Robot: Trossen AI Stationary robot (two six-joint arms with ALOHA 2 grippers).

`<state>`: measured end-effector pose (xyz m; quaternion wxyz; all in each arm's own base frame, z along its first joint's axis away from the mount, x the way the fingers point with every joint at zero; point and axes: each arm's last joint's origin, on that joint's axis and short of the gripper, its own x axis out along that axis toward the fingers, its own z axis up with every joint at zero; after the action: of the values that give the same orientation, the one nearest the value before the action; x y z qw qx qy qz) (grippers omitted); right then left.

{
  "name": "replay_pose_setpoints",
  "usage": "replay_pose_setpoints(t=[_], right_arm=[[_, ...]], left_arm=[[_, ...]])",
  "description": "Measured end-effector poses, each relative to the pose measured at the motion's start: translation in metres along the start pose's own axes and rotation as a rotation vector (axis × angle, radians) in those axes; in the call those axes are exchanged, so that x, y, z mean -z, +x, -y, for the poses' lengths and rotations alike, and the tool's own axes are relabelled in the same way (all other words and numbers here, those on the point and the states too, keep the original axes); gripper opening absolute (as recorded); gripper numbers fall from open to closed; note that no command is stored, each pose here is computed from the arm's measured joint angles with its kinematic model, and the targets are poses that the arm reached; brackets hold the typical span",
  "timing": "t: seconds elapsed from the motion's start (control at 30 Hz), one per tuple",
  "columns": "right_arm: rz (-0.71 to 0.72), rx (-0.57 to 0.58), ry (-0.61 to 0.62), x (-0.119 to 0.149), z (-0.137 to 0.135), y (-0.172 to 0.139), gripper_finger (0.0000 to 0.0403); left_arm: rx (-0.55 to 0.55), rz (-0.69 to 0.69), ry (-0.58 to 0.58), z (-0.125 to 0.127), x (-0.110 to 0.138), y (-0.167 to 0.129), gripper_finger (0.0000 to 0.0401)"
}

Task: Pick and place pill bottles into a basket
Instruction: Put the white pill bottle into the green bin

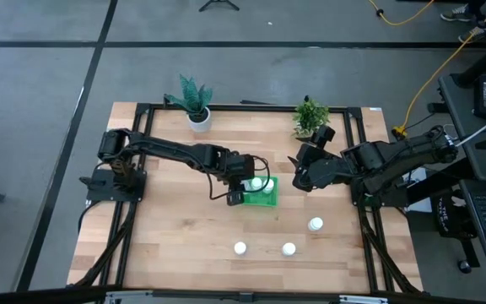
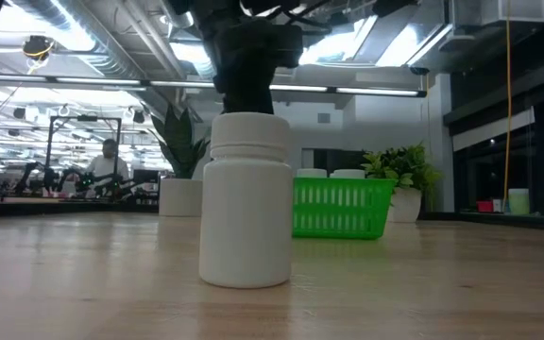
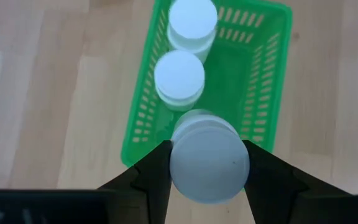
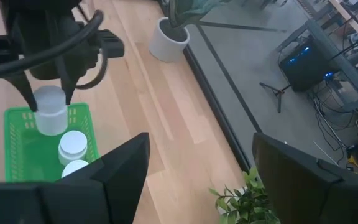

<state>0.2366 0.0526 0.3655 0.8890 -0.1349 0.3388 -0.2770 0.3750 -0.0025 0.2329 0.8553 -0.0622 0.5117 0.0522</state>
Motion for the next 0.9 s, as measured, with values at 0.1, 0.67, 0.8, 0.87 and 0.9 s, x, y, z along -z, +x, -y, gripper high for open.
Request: replay_pose_setpoints(t=[0.1,0.67,0.8,0.87,0.9], right_arm=[[0.0,0.0,-0.002,0.0,0.0,0.0,0.0284],[0.0,0.0,-0.008,0.0,0.0,0.0,0.0284],[0.0,0.0,-0.008,0.0,0.0,0.0,0.0284],[0.0,0.0,-0.008,0.0,0.0,0.0,0.0284],[0.0,0.0,-0.008,0.0,0.0,0.0,0.0284]], left_arm=[[-0.008,-0.001,-0.001,-0.005,-0.001,0.0,0.0158],[0.006,-0.053,0.019,-0.016,0.001,0.021,0.0158],[0.006,-0.052,0.038,-0.016,0.001,0.021,0.0158],[0.005,-0.053,0.034,-0.018,0.001,0.021,0.0158],[0.006,-0.053,0.031,-0.019,0.0,0.021,0.0158]])
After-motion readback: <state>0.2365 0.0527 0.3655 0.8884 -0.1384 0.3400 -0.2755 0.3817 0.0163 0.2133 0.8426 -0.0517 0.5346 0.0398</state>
